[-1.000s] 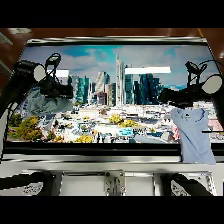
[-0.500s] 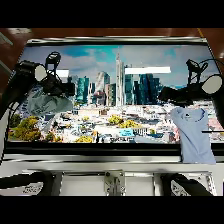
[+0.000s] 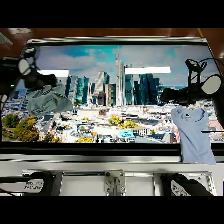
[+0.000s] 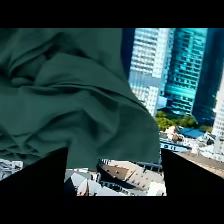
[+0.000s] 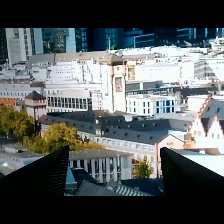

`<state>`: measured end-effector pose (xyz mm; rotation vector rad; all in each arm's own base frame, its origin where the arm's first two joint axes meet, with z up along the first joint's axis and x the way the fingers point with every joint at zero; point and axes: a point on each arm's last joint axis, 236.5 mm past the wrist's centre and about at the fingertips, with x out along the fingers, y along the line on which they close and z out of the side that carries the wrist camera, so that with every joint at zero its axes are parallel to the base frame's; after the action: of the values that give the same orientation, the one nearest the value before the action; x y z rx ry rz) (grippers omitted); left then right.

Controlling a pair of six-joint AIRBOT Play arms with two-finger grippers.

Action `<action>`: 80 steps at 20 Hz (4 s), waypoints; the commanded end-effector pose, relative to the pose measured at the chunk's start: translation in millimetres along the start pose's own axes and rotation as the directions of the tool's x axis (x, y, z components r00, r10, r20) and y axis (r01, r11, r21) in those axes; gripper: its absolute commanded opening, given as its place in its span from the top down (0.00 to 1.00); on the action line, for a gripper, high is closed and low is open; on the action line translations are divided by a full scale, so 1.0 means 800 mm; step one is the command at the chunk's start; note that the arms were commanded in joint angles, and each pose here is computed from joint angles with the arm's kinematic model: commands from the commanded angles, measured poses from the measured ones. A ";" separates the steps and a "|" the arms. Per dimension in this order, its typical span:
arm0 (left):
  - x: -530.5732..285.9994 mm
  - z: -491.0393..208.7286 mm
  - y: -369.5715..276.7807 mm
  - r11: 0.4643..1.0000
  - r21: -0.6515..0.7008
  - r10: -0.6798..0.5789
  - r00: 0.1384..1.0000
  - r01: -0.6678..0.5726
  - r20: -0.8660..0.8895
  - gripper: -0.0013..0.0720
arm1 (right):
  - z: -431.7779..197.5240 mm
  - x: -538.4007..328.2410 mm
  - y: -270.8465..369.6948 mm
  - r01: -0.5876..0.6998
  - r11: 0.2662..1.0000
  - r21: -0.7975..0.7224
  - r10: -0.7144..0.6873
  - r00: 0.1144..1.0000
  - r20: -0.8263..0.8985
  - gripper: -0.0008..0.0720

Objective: Fold the shirts.

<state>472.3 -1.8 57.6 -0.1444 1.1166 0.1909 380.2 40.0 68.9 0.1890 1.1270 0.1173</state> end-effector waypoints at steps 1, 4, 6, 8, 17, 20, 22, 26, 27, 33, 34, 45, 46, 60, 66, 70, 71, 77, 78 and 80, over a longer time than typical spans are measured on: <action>0.027 -0.001 0.097 0.961 -0.275 -0.007 0.996 -0.018 -0.089 0.01 | 0.005 0.000 -0.015 0.051 0.998 -0.026 -0.051 0.999 0.017 0.04; 0.075 -0.043 0.132 0.932 -0.355 -0.022 0.967 -0.072 -0.254 0.01 | 0.006 0.000 -0.015 0.051 0.999 -0.014 -0.051 0.998 0.020 0.04; 0.103 -0.048 0.134 0.932 -0.353 -0.020 0.962 -0.081 -0.272 0.01 | 0.008 0.000 -0.015 0.050 0.999 0.013 -0.050 0.998 0.026 0.04; 0.130 -0.047 0.128 0.935 -0.348 -0.023 0.964 -0.074 -0.266 0.01 | 0.008 0.000 -0.015 0.050 0.998 0.025 -0.050 0.998 0.027 0.04; 0.182 -0.051 0.105 0.928 -0.371 -0.076 0.962 -0.028 -0.263 0.93 | 0.004 0.000 -0.008 0.026 0.998 0.052 -0.026 1.000 0.013 0.04; 0.120 0.009 0.077 0.949 -0.307 -0.115 0.986 0.075 -0.116 0.93 | 0.006 0.000 -0.010 0.032 0.999 0.043 -0.033 0.999 0.019 0.04; 0.029 0.072 0.045 0.966 -0.206 -0.146 0.987 0.158 0.072 0.93 | 0.009 0.000 -0.011 0.036 0.999 0.018 -0.037 0.999 0.029 0.04; -0.223 0.120 -0.052 0.951 0.049 -0.298 0.856 0.307 0.422 0.93 | 0.024 -0.015 -0.006 0.034 0.999 -0.012 -0.033 0.997 0.069 0.04; -0.280 0.111 -0.076 0.933 0.110 -0.351 0.806 0.341 0.477 0.93 | 0.034 -0.030 -0.003 0.032 0.999 -0.022 -0.030 0.994 0.104 0.04; -0.474 -0.002 -0.212 0.734 0.426 -0.679 0.557 0.529 0.478 0.93 | 0.090 -0.201 0.003 0.156 0.982 -0.105 -0.095 0.895 0.436 0.04; -0.467 -0.017 -0.233 0.709 0.450 -0.705 0.561 0.543 0.434 0.93 | 0.086 -0.224 -0.002 0.189 0.976 -0.105 -0.120 0.877 0.466 0.04; -0.129 -0.310 -0.493 0.608 0.311 -0.640 0.683 0.730 -0.352 0.61 | -0.052 -0.180 -0.064 0.317 0.937 -0.150 -0.311 0.948 0.063 0.04; -0.113 -0.320 -0.493 0.626 0.264 -0.625 0.675 0.734 -0.393 0.03 | -0.058 -0.167 -0.066 0.311 0.938 -0.154 -0.308 0.950 0.043 0.04; -0.018 -0.304 -0.131 0.873 -0.117 -0.461 0.724 0.473 -0.513 0.02 | -0.074 -0.005 -0.089 -0.156 0.959 0.235 0.203 0.960 -0.192 0.04; 0.028 -0.350 -0.141 0.840 -0.319 -0.542 0.708 0.438 -0.453 0.02 | -0.089 0.055 -0.084 -0.213 0.937 0.277 0.294 0.910 -0.292 0.04; 0.049 -0.344 -0.160 0.825 -0.359 -0.560 0.723 0.437 -0.406 0.02 | -0.091 0.074 -0.083 -0.226 0.929 0.293 0.315 0.898 -0.307 0.04; 0.054 -0.341 -0.169 0.812 -0.385 -0.574 0.720 0.439 -0.390 0.02 | -0.094 0.080 -0.077 -0.234 0.930 0.282 0.322 0.889 -0.324 0.04; 0.084 -0.364 -0.188 0.818 -0.412 -0.561 0.714 0.401 -0.419 0.37 | -0.105 0.122 -0.038 -0.261 0.942 0.209 0.325 0.861 -0.391 0.04; 0.084 -0.363 -0.188 0.818 -0.412 -0.561 0.715 0.402 -0.417 0.57 | -0.110 0.128 -0.033 -0.265 0.942 0.205 0.329 0.851 -0.410 0.04; 0.084 -0.358 -0.188 0.816 -0.413 -0.564 0.717 0.405 -0.409 0.83 | -0.120 0.142 -0.021 -0.273 0.941 0.197 0.334 0.831 -0.445 0.04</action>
<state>280.5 -201.5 -121.2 -0.7899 1.5446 -0.1897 342.8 37.7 -60.9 0.4924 1.5545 0.3664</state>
